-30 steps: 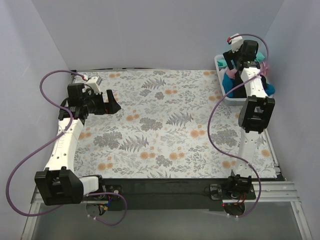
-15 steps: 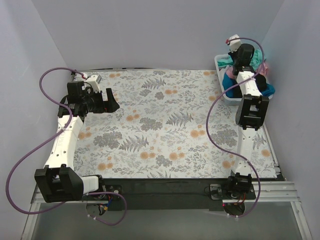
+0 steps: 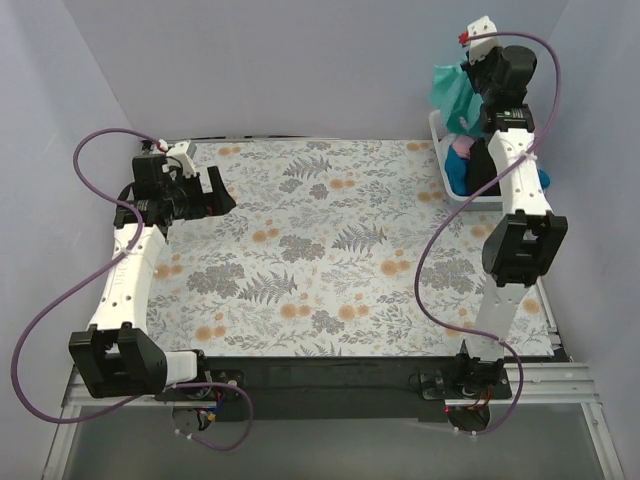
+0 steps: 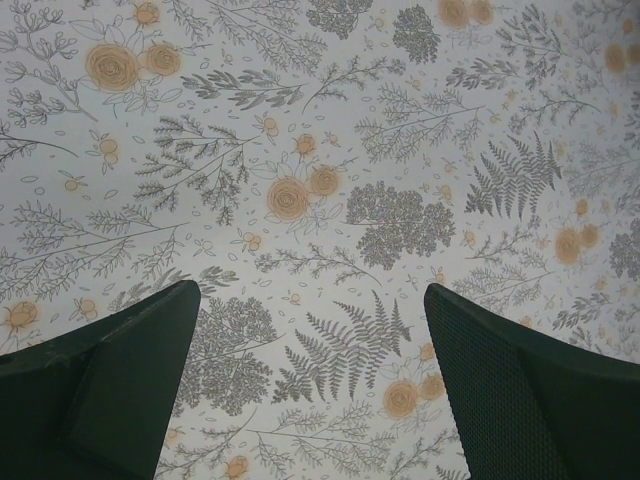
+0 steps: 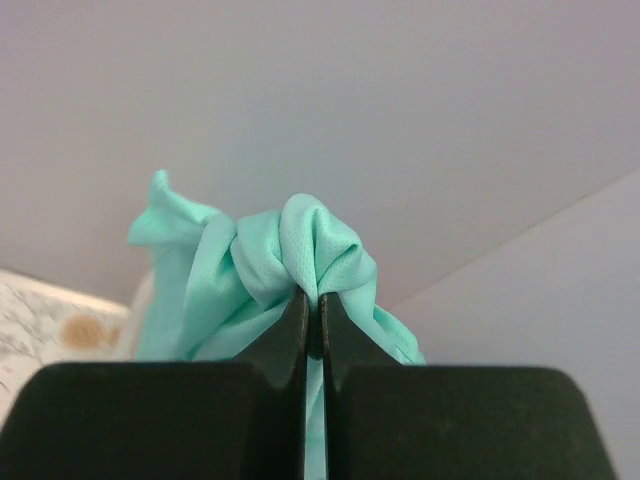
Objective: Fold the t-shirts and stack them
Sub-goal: Grab the tshirt from the pile, then move the tshirt to the center of the board
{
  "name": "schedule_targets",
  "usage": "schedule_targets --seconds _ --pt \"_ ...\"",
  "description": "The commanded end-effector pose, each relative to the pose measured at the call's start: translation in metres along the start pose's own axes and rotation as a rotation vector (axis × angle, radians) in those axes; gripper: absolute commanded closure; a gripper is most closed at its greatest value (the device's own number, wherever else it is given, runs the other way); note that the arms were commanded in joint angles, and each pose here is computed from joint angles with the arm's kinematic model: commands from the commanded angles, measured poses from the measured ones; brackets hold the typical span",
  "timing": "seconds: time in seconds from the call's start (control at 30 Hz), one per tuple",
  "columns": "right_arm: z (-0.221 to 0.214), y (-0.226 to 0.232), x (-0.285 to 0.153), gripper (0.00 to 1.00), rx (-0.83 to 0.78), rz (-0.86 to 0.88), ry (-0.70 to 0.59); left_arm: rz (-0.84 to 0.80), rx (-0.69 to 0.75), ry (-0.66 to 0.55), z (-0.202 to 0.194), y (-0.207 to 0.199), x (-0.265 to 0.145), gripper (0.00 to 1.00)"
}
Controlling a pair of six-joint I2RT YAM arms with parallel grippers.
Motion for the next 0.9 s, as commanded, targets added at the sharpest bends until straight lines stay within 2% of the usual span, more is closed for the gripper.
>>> schedule_targets --seconds 0.0,0.17,0.37,0.5,0.53,0.6,0.63,0.67,0.7,0.73,0.77,0.8,0.87 --pt "0.159 0.012 -0.079 0.99 -0.016 0.072 -0.34 -0.001 -0.044 -0.027 0.019 -0.002 -0.003 0.05" --pt "0.26 0.036 -0.165 0.99 -0.031 0.14 -0.559 -0.03 -0.103 -0.011 0.025 0.003 0.001 0.05" --pt "0.328 0.077 -0.251 0.99 -0.044 0.25 -0.748 -0.128 -0.202 -0.038 0.042 0.013 -0.012 0.05" --pt "0.312 0.13 -0.278 0.99 -0.045 0.408 -0.711 -0.17 -0.227 -0.054 0.047 0.023 -0.022 0.05" --pt "0.285 0.164 -0.273 0.99 -0.051 0.499 -0.643 -0.178 -0.217 -0.057 0.047 0.023 -0.024 0.05" --pt "0.265 0.179 -0.287 0.99 -0.034 0.558 -0.608 -0.216 -0.187 -0.052 0.044 0.016 -0.028 0.05" --pt "0.229 0.203 -0.286 0.99 -0.025 0.633 -0.528 -0.228 -0.181 -0.044 0.04 0.014 -0.029 0.05" --pt "0.209 0.217 -0.286 0.93 0.0 0.685 -0.477 -0.239 -0.176 -0.035 0.034 0.012 -0.029 0.05" --pt "0.185 0.233 -0.285 0.71 0.003 0.737 -0.418 -0.247 -0.151 -0.034 0.03 0.011 -0.03 0.05" --pt "0.163 0.25 -0.287 0.35 0.004 0.802 -0.359 -0.25 -0.141 -0.028 0.026 0.009 -0.032 0.05" --pt "0.119 0.27 -0.285 0.2 -0.002 0.862 -0.223 -0.254 -0.129 -0.016 0.019 0.01 -0.031 0.05" --pt "0.098 0.278 -0.284 0.05 -0.002 0.885 -0.143 -0.258 -0.089 -0.008 0.014 0.01 -0.03 0.05" --pt "0.051 0.283 -0.276 0.04 -0.005 0.844 0.064 -0.278 -0.047 0.025 0.0 0.008 -0.032 0.05"
Point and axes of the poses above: each gripper's point midway between its finger pads, its own x axis out along the fingers, its own y axis along the line the jaws close on, z = x × y, the point moved 2 cm from there along -x, back along the fingers, and after that the axes turned 8 degrees about x, right-handed, at the moved point
